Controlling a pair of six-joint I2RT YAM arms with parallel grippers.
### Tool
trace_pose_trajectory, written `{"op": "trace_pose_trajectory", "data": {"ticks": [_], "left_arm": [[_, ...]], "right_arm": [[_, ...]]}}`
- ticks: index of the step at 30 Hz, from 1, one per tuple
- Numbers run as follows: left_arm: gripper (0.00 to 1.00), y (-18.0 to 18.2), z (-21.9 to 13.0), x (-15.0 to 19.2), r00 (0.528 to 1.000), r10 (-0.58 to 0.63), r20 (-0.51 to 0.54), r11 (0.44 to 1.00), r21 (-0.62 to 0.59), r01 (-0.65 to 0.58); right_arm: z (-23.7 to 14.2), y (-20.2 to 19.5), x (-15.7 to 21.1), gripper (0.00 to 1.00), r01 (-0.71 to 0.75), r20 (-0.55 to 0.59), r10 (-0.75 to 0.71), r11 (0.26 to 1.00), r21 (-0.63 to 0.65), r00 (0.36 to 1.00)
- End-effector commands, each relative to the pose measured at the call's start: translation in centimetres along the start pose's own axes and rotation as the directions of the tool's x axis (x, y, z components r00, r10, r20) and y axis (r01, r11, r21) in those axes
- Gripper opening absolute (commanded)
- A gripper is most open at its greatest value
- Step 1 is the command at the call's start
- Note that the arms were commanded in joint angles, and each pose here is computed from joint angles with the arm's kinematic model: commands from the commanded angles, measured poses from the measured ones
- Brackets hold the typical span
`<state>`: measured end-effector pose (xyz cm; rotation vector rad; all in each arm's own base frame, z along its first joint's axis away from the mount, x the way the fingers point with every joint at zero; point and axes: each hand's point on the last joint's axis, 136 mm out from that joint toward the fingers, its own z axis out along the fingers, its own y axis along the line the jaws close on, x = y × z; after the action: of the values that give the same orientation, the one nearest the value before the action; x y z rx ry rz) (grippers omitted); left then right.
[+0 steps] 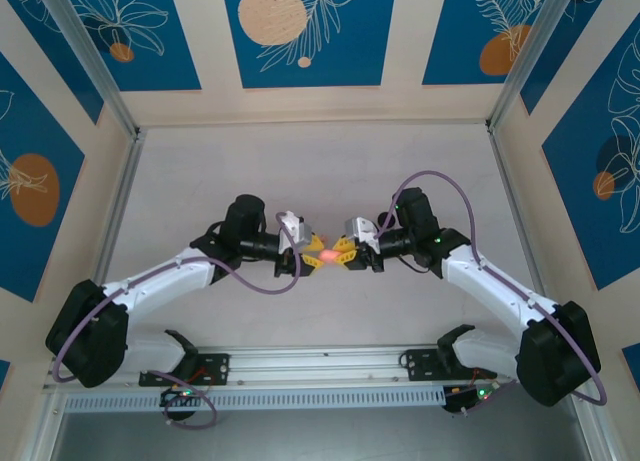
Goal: Insert wireless bluetooth earbuds into charging case
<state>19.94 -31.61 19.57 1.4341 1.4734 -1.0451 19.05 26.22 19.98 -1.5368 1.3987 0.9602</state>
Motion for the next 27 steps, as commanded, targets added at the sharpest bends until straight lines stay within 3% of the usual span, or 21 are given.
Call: {"op": "trace_pose_trajectory", "data": {"ticks": [1,15,27], "left_arm": [[0.42,-0.97,0.24,-0.53,1.000,0.027,0.006,0.998,0.064,-0.027],[0.43,-0.81,0.70,-0.34,1.000,0.014,0.001,0.996,0.088,-0.014],[0.27,-0.73,0.76,-0.38,1.000,0.019,0.003,0.996,0.089,-0.019]], "right_arm": [[0.14,0.45,-1.13,0.19,0.029,0.030,-0.028,0.999,-0.045,0.999],[0.59,0.13,-1.84,0.19,0.041,0.054,-0.037,0.997,-0.064,0.998],[0.78,0.10,-1.90,0.19,0.039,0.055,-0.036,0.997,-0.071,0.998]]}}
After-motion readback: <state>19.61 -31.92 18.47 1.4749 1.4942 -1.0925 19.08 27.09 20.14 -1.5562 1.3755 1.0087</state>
